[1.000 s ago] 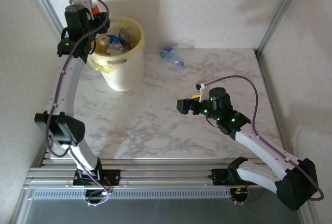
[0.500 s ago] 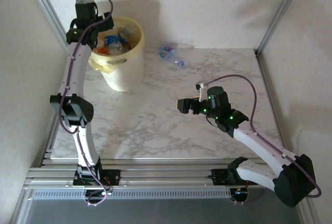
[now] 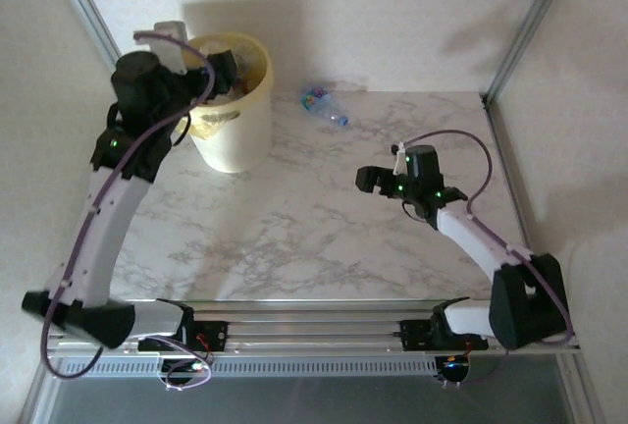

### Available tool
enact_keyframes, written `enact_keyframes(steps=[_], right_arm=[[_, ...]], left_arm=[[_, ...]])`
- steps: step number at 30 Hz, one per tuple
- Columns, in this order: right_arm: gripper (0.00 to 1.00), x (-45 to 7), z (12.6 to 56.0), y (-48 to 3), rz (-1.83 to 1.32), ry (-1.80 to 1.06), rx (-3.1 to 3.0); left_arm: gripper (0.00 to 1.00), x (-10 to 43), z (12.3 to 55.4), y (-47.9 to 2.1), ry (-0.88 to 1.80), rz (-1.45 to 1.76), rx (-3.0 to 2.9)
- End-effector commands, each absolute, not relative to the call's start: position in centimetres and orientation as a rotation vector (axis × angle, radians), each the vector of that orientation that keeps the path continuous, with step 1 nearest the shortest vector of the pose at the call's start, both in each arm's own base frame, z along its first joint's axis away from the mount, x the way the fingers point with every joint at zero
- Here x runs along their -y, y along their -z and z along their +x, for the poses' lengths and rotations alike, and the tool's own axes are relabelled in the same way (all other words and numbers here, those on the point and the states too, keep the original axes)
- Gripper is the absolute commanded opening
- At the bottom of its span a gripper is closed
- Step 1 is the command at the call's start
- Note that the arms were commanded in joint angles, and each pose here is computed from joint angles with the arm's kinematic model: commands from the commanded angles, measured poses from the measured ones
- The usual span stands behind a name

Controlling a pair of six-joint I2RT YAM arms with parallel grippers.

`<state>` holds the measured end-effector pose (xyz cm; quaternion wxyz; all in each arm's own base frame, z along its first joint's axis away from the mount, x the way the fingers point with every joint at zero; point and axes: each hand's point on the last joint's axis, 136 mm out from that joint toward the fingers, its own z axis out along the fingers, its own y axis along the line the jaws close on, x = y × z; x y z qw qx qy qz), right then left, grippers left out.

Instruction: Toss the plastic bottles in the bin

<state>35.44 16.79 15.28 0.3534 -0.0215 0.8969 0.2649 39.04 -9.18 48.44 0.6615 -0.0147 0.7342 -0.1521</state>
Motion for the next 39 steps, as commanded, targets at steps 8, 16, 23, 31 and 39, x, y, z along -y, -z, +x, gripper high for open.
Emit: enact_keyframes(steps=[8,16,23,31,39], right_arm=[[0.95,-18.0,45.5,-15.4,-0.148,-0.784,-2.305],[0.92,-18.5,53.0,-12.8,-0.16,-0.807,-2.371],[0.88,-19.7,58.3,-10.3,-0.159,-0.856,-2.393],[0.86,-21.3,63.0,-8.2,-0.129,-0.949,-2.365],[0.82,-22.3,65.2,-5.5,-0.013,-1.052,-2.342]], left_arm=[[1.0,13.2,31.5,-44.5,0.664,0.123,-1.63],[1.0,13.1,27.6,-42.1,0.73,0.142,-1.633],[1.0,12.9,26.5,-40.8,0.741,0.138,-1.649],[1.0,13.0,26.7,-40.9,0.756,0.135,-1.631],[1.0,13.4,27.3,-41.9,0.773,0.138,-1.608]])
